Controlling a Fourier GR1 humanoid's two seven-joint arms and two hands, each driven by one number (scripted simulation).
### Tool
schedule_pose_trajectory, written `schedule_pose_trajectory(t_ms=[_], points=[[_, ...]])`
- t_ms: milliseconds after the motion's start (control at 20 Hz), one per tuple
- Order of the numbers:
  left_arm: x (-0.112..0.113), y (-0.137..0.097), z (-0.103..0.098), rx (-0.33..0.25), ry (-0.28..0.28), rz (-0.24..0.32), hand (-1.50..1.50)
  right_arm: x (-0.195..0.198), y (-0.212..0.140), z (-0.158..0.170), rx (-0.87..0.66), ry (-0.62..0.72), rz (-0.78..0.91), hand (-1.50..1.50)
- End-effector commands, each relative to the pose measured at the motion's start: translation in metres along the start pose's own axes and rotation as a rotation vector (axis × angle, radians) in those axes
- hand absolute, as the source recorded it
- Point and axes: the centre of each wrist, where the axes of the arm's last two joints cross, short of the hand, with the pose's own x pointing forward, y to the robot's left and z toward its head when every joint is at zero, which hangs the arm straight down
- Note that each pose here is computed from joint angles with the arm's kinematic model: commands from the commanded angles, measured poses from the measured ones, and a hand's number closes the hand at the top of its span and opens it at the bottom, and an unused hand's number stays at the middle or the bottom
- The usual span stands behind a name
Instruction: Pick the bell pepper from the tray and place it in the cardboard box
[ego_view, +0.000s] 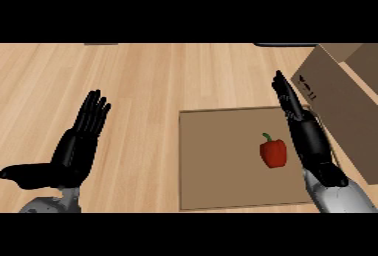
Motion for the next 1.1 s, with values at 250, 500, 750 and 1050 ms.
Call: schedule_pose_trajectory(t_ms=[250,500,750,1050], points=[[0.015,0.087,0.007,0.171,0.219,-0.101,0.0,0.025,-0.099,-0.006,0.009,0.242,-0.113,-1.5],[0.009,0.087,0.024,0.128,0.279,-0.037,0.0,0.0,-0.09,0.035,-0.332,-0.061,0.132,-1.5],[0.008,0.1,0.022,0.14,0.294,-0.031,0.0,0.033,-0.094,0.069,-0.112,-0.109,0.244,-1.5],[0.017,0.097,0.013,0.145,0.287,-0.06,0.0,0.063,-0.123,0.057,0.148,0.198,0.673,-1.5]])
